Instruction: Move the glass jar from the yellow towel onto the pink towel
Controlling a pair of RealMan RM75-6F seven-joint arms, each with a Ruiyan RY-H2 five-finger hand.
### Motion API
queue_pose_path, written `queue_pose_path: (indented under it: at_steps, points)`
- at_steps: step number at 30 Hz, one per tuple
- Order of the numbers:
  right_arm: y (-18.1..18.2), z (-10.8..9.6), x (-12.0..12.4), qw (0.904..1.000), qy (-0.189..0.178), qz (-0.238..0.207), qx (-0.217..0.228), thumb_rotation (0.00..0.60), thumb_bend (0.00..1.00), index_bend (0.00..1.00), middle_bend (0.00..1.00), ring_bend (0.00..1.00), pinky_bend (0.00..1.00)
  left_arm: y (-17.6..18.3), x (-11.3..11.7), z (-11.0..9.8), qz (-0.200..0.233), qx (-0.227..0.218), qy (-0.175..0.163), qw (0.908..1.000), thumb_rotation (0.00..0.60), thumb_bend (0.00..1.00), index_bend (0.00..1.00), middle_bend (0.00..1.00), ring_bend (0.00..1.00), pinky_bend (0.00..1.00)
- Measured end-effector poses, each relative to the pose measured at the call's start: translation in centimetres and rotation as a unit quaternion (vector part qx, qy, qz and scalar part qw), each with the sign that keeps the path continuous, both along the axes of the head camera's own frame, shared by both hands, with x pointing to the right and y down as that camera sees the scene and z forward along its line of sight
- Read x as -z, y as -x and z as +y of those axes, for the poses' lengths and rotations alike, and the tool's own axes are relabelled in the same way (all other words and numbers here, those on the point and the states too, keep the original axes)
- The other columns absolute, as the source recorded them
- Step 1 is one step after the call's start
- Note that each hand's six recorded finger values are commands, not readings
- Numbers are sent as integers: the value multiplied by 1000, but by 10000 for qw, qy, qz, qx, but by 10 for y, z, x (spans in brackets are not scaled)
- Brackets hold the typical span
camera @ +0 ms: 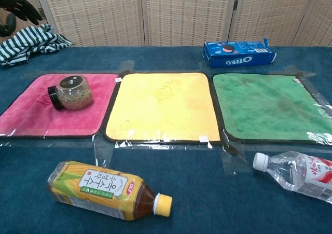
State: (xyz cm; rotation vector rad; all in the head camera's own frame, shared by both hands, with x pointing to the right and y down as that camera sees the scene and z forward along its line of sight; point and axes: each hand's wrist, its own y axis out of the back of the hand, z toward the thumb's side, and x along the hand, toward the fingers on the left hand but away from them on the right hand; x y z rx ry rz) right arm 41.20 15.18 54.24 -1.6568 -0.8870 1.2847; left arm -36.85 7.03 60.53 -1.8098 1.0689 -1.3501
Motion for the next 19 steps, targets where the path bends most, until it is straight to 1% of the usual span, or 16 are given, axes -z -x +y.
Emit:
queue_pose_path:
  at_steps: [4,5,8,11,14,17,19]
  points:
    - [-6,6,-4,9998,210,-25,-68,600,68,109,98,166,254,33,17,23,-518,318,-348,9975,518,753,269,266,191,9]
    - [-7,7,-5,9997,226,-39,-85,600,68,106,97,165,254,42,22,32,-640,429,-413,9962,518,748,266,262,188,8]
    - [-10,12,-2,9996,219,-100,-145,600,69,105,97,164,254,60,32,59,-814,680,-473,9932,523,741,253,243,173,8]
    - [-13,19,1,9996,163,-103,-200,600,68,105,97,164,254,71,41,81,-897,807,-548,9912,523,741,250,239,171,8]
    - [-16,26,5,9995,114,-94,-263,600,69,105,97,163,254,76,48,103,-927,860,-646,9899,541,741,249,239,171,8]
    - [-20,36,8,9993,75,-74,-370,600,69,104,97,163,255,78,53,125,-923,901,-641,9896,553,740,248,239,171,8]
    - [-24,43,11,9989,33,-41,-471,600,69,105,96,163,254,81,55,136,-954,963,-617,9888,562,740,249,239,174,8]
